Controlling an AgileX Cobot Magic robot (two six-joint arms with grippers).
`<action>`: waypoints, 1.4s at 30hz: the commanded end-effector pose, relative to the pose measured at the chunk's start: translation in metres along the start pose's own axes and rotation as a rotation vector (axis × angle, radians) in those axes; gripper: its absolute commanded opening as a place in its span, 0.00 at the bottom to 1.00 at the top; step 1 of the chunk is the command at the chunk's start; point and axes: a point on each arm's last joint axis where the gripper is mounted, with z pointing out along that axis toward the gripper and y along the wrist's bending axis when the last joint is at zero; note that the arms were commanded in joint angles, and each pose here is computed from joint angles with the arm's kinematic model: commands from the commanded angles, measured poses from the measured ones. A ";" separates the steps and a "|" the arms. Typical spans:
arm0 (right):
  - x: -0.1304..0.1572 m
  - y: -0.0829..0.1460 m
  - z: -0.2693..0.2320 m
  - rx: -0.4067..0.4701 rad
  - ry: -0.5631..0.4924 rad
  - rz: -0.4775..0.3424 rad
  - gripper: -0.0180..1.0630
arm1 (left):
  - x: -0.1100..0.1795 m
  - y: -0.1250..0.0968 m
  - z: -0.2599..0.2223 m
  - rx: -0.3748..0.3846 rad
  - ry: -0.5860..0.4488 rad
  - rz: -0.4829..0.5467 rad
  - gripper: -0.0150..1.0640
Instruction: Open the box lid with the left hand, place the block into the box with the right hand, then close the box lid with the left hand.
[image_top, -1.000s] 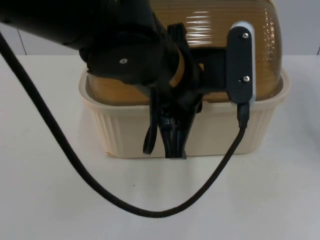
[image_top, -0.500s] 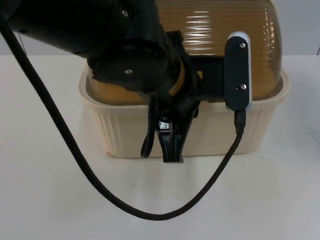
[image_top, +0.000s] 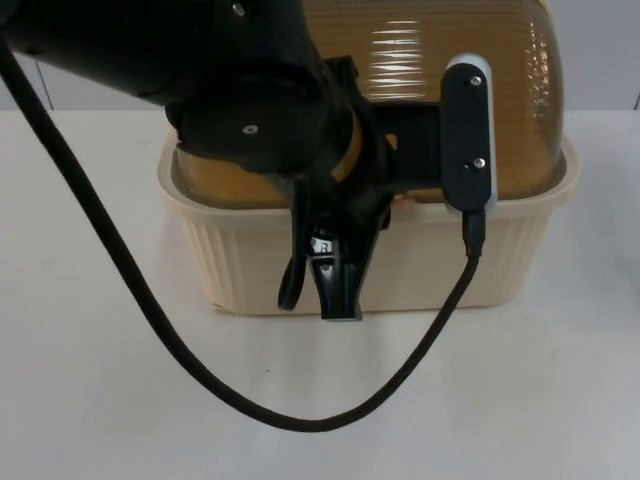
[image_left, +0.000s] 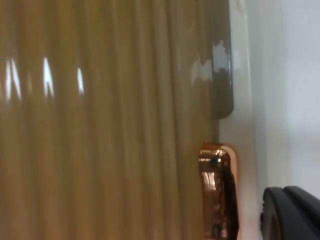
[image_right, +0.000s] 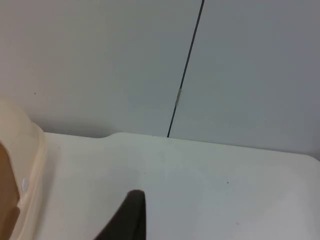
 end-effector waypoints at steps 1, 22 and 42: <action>-0.001 -0.001 -0.001 0.007 -0.005 0.002 0.98 | 0.001 0.004 -0.004 0.000 -0.002 -0.016 0.01; -0.001 -0.001 0.000 0.006 -0.006 0.004 0.98 | -0.004 0.007 -0.009 -0.013 -0.060 -0.005 0.01; -0.001 -0.001 0.000 0.006 -0.004 0.007 0.98 | 0.004 0.015 -0.005 -0.059 -0.032 -0.014 0.01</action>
